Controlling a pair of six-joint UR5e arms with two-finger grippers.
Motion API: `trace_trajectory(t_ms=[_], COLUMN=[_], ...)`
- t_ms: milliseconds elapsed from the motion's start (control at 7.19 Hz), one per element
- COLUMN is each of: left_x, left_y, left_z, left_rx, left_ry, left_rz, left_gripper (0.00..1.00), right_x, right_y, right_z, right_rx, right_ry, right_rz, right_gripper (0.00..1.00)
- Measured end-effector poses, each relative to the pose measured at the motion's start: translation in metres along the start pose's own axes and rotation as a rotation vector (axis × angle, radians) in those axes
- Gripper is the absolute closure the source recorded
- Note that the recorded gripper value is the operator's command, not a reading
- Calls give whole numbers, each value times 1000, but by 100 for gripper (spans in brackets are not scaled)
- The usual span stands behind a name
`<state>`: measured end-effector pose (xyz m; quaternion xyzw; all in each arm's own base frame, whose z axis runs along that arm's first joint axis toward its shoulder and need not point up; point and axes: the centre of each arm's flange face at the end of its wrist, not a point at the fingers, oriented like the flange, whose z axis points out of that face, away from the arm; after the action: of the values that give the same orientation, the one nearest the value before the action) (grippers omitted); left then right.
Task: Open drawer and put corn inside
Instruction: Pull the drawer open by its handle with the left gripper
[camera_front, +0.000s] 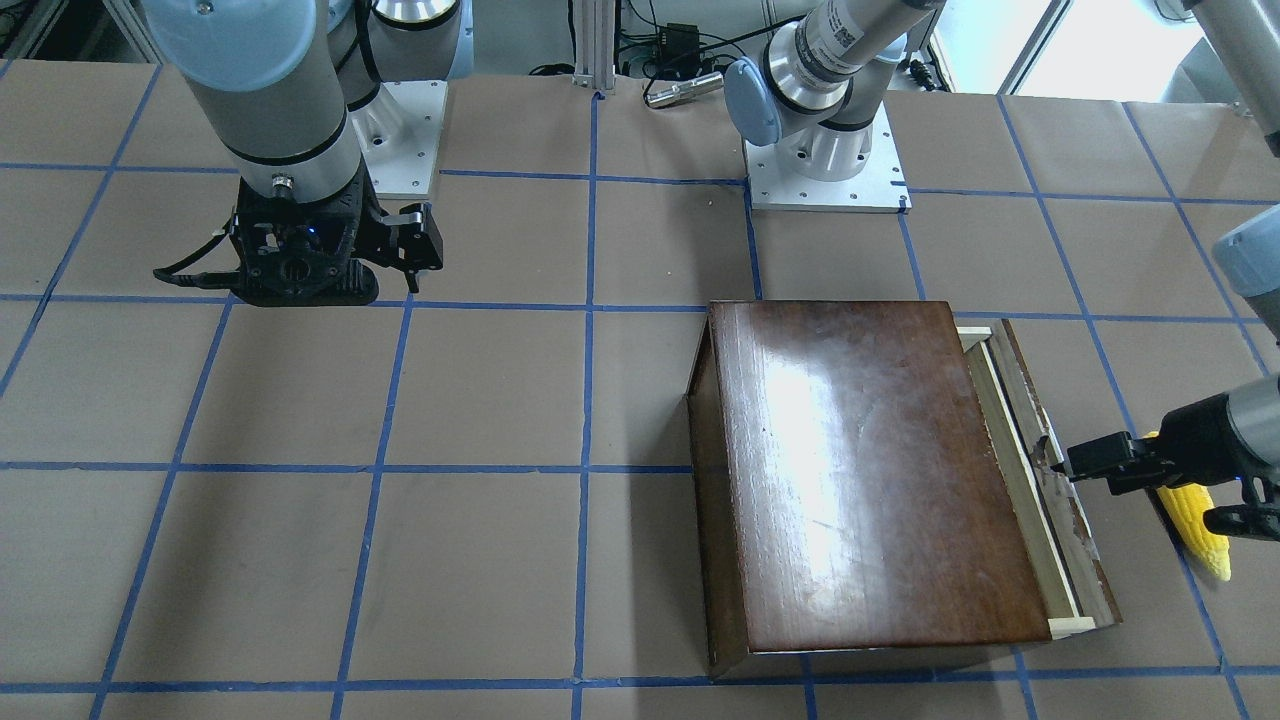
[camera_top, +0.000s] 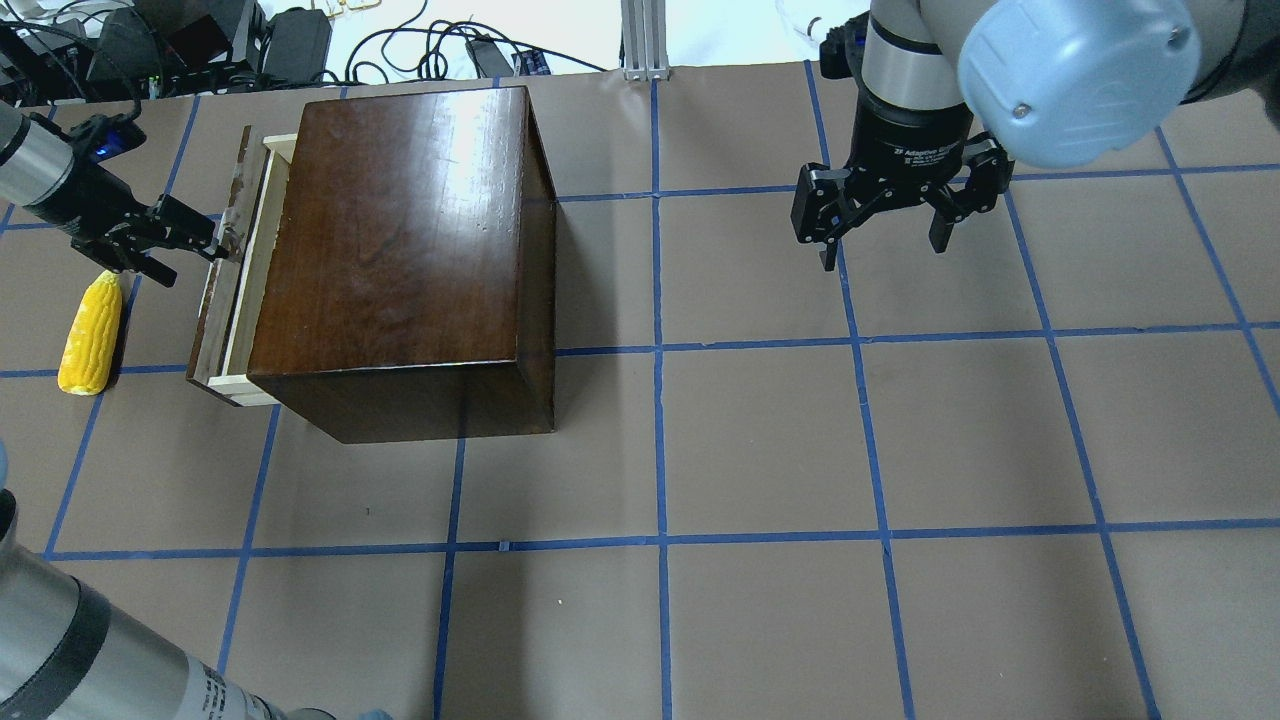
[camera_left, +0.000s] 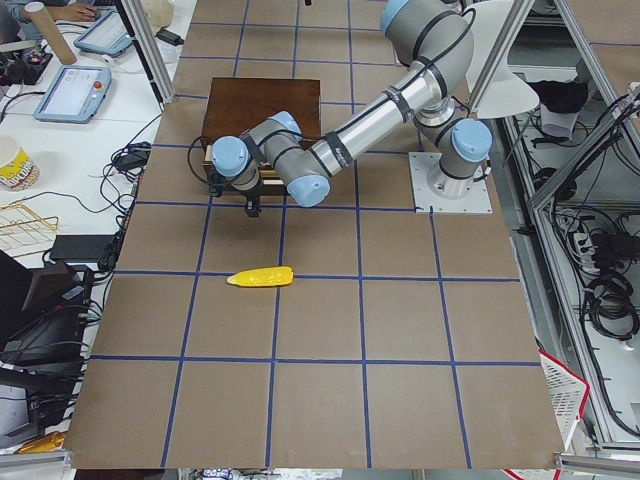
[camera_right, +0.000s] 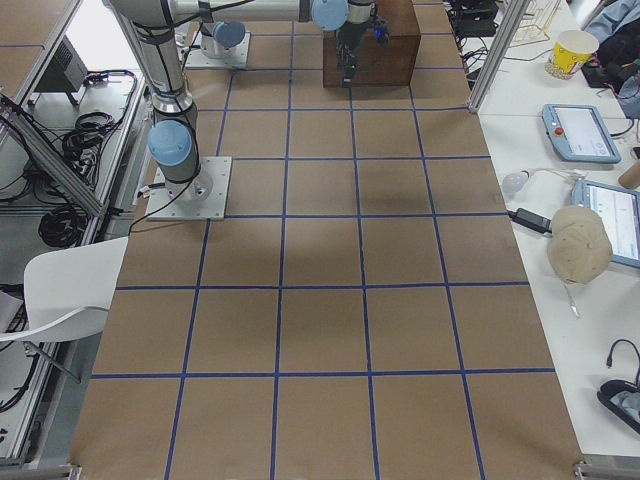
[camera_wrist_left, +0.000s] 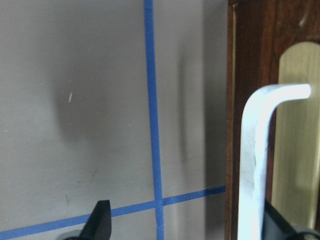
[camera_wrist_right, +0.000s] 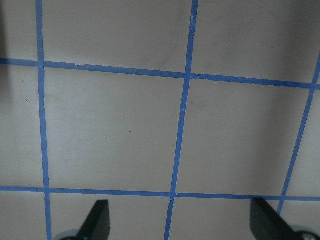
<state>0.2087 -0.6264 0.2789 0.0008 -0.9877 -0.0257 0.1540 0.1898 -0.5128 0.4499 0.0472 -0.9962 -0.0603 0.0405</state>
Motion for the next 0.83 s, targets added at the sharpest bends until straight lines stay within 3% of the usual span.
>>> trace_trajectory(t_ms=[834], left_x=[-11], left_y=[-3], left_z=[-8], left_rx=[7], left_ry=[-46], left_rz=[52], left_gripper=[0], right_x=[0], right_y=[0], right_z=[0], right_rx=[0], right_ry=[-1], right_rz=[0], right_gripper=[0])
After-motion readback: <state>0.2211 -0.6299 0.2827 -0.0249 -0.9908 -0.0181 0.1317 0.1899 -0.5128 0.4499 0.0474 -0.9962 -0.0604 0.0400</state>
